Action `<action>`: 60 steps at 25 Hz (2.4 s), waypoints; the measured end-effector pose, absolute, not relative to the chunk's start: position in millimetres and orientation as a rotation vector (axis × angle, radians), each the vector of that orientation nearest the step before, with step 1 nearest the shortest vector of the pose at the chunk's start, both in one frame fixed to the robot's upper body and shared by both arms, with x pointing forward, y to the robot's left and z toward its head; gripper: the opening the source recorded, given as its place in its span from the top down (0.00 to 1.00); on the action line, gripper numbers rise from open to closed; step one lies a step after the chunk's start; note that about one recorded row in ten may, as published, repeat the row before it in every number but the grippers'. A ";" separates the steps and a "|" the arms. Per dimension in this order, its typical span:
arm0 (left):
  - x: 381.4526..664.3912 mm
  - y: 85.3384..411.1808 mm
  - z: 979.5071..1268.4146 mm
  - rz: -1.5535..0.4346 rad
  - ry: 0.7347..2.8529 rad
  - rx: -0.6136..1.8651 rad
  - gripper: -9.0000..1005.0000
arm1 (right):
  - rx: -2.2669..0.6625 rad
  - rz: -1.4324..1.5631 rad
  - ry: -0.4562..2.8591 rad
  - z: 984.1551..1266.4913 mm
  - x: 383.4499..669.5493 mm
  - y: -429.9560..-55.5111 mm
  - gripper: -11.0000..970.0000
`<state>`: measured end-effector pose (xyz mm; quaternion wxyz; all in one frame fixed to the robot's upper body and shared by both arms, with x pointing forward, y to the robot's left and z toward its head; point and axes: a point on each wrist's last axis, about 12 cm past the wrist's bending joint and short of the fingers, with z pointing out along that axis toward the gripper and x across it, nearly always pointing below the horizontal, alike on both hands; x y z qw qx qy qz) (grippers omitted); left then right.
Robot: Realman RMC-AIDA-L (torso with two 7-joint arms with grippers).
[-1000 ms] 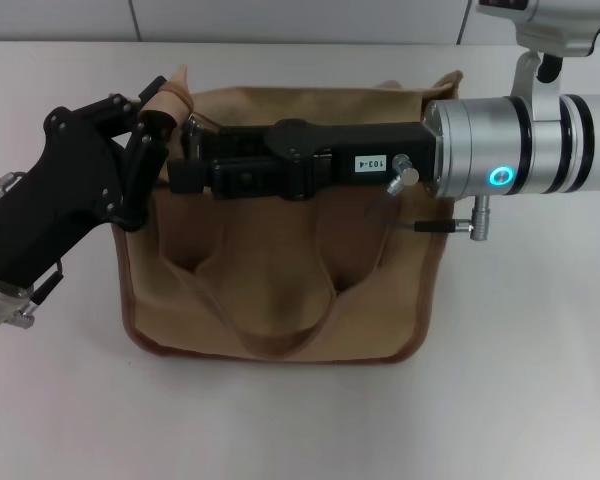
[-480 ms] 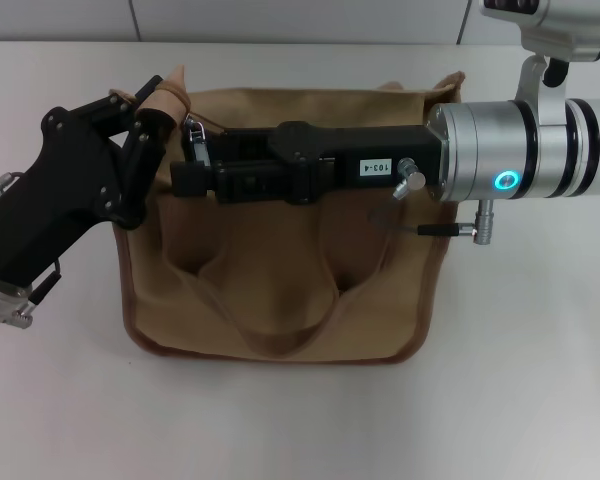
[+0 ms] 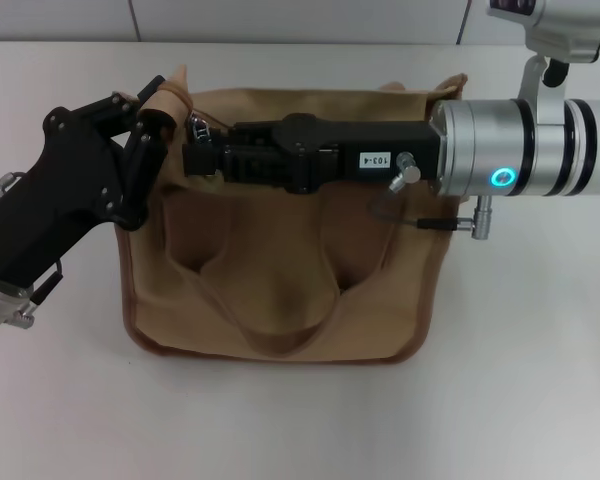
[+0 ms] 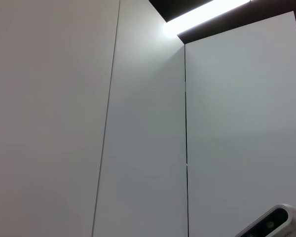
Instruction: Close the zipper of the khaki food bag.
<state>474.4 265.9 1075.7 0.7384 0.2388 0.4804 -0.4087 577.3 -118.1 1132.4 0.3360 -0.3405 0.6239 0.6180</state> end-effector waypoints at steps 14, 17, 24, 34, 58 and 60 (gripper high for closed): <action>474.4 266.1 1076.0 -0.896 1.051 0.522 0.97 | -0.893 1.611 1.625 1133.1 577.6 -117.3 0.97; 474.6 266.5 1076.2 -0.893 1.051 0.519 0.97 | -0.892 1.608 1.624 1132.1 577.1 -118.4 0.99; 471.5 275.3 1073.8 -0.843 1.064 0.464 0.97 | -0.857 1.590 1.630 1125.4 573.5 -130.1 0.99; 462.0 302.6 1066.4 -0.696 1.112 0.323 0.97 | -0.733 1.522 1.643 1109.4 560.4 -171.9 0.99; 456.2 307.9 1053.5 -0.657 1.210 0.292 0.97 | -0.346 1.273 1.423 1089.1 514.6 -277.2 0.84; 453.7 309.8 1049.1 -0.644 1.242 0.279 0.97 | -0.350 1.273 1.427 1088.4 515.8 -274.7 0.77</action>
